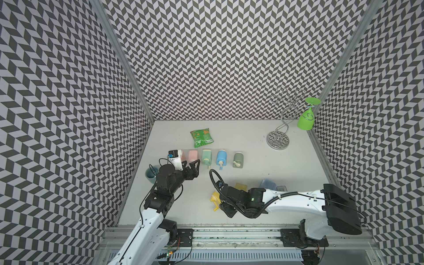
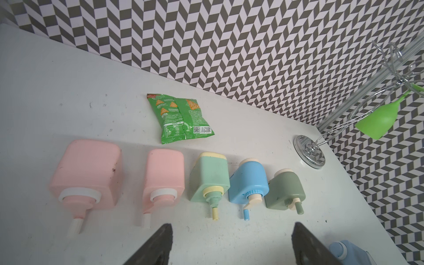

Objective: Put the tray back into the pencil sharpener
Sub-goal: Pick up the pencil sharpener from the center of the board.

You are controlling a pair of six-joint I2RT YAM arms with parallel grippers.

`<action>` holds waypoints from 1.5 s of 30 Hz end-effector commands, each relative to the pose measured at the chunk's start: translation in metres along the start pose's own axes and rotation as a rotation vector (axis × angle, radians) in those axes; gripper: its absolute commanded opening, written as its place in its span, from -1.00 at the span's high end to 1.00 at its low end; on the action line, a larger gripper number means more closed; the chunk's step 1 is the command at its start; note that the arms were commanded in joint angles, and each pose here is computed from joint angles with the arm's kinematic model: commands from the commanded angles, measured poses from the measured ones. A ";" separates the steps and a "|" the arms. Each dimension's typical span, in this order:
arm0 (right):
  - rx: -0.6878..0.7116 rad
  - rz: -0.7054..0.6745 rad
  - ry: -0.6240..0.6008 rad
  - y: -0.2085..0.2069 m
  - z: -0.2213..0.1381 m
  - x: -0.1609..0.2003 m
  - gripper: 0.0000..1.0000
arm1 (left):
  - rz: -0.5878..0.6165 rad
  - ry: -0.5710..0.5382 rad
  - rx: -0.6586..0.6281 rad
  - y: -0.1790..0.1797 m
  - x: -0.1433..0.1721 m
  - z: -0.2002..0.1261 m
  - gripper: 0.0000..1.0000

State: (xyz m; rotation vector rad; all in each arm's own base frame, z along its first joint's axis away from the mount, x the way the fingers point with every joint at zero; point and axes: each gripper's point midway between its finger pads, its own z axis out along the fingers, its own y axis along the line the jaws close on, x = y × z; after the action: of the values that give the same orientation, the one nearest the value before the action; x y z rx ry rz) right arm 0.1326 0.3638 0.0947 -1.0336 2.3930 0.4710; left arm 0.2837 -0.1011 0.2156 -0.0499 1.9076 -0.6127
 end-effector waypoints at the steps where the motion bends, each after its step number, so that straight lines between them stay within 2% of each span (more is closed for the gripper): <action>1: 0.001 -0.073 -0.206 0.001 -0.025 -0.040 0.27 | 0.037 -0.030 0.077 -0.022 -0.020 -0.006 -0.67; 9: 0.050 -0.164 -0.420 -0.008 -0.064 -0.074 0.33 | 0.044 0.021 0.220 -0.054 -0.023 -0.022 -0.67; 17: 0.035 -0.169 -0.516 -0.006 -0.086 -0.090 0.38 | 0.086 0.068 0.383 -0.088 -0.024 -0.050 -0.74; 22: 0.033 -0.176 -0.565 -0.006 -0.099 -0.096 0.40 | 0.026 0.189 0.570 -0.115 -0.005 -0.062 -0.82; 25: 0.032 -0.195 -0.609 -0.005 -0.109 -0.102 0.40 | -0.001 0.278 0.627 -0.123 0.014 -0.063 -0.83; 32: 0.048 -0.259 -0.668 -0.003 -0.119 -0.112 0.41 | -0.037 0.417 0.622 -0.125 0.038 -0.051 -0.86; 38: 0.096 -0.296 -0.658 -0.005 -0.111 -0.118 0.41 | -0.048 0.490 0.631 -0.129 0.048 -0.048 -0.84; 41: 0.110 -0.301 -0.648 -0.004 -0.107 -0.122 0.41 | -0.047 0.515 0.635 -0.130 0.054 -0.049 -0.78; 45: 0.112 -0.315 -0.653 -0.001 -0.104 -0.128 0.42 | -0.047 0.533 0.642 -0.130 0.056 -0.050 -0.59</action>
State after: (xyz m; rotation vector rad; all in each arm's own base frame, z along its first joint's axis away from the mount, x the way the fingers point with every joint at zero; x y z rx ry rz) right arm 0.1726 0.3706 0.2093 -1.0773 1.7384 0.4049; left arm 0.1896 -0.2097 0.2305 0.4805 2.1313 -1.3355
